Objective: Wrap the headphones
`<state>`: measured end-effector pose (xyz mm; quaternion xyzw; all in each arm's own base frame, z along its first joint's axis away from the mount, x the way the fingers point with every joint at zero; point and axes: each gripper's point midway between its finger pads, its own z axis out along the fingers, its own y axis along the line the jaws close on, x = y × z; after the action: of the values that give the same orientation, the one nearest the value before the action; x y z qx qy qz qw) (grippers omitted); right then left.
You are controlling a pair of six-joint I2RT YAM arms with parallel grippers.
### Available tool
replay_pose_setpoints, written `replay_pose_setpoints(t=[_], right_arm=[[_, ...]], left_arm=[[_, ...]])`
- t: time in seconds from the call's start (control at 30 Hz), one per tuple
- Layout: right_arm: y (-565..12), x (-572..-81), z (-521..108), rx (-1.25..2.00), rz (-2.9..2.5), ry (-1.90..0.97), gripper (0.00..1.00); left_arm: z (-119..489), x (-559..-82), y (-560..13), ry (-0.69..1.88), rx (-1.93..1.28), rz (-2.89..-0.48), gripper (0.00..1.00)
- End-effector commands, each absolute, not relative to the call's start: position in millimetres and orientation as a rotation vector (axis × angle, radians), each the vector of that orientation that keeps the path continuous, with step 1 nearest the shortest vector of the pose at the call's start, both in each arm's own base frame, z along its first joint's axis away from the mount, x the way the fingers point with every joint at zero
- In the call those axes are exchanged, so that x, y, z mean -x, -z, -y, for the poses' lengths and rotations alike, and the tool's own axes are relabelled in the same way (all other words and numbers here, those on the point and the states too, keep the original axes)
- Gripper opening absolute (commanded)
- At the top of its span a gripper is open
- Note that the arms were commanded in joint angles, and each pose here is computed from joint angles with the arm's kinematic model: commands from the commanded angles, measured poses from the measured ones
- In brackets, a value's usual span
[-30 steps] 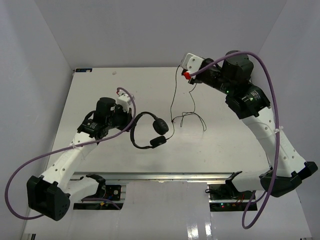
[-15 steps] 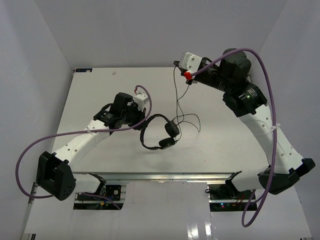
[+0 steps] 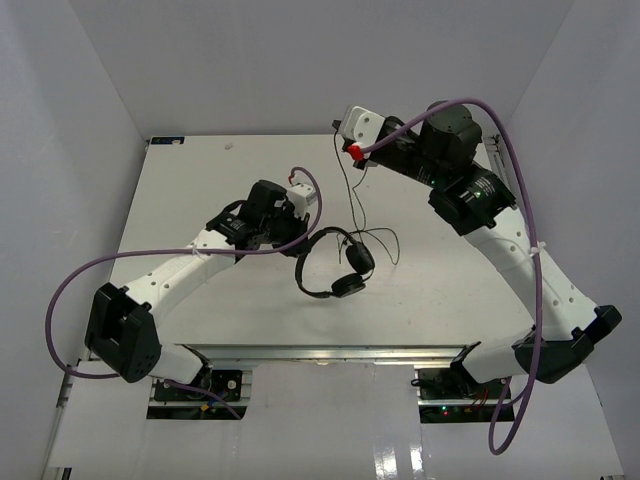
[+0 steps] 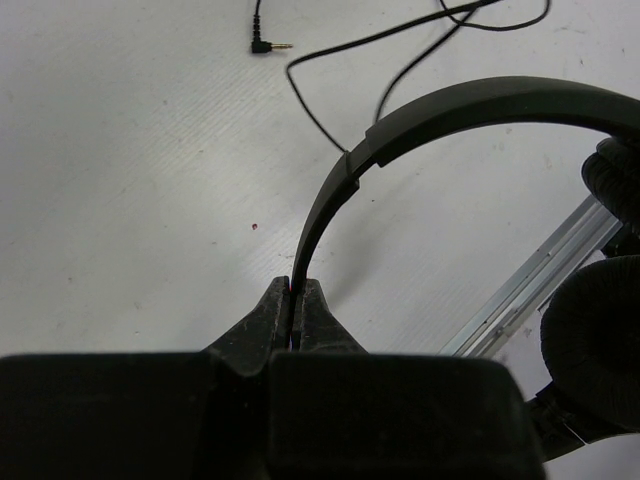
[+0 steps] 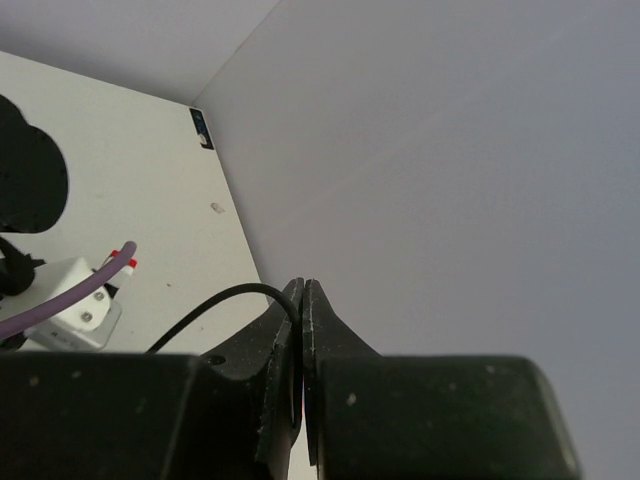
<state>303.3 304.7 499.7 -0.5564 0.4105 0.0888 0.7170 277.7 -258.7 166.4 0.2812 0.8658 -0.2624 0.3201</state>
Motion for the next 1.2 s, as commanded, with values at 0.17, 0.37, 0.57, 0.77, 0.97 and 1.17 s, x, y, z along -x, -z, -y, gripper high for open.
replay_pose_setpoints(t=[0.17,0.37,0.57,0.77,0.97,1.17], right_arm=[[-500,-333,-303,1.109,-0.97,-0.13,0.08],[-454,-350,-295,1.107,-1.107,-0.122,0.08],[-397,-352,-292,1.165,-1.227,-0.191,0.08],[-338,-380,-252,1.122,-1.422,-0.188,0.08],[-265,-393,-191,0.954,-1.697,-0.324,0.08],[-196,-354,-174,1.038,-1.783,-0.354,0.08]], left_arm=[[282,-269,-185,0.734,-0.725,-2.195,0.0],[282,-255,-203,0.831,-0.677,-2.103,0.0],[270,-236,-199,0.855,-0.648,-2.115,0.0],[220,-227,-181,0.645,-0.454,-2.22,0.0],[179,-221,-182,0.495,-0.208,-2.278,0.0],[167,-220,-209,0.483,-0.139,-2.228,0.0]])
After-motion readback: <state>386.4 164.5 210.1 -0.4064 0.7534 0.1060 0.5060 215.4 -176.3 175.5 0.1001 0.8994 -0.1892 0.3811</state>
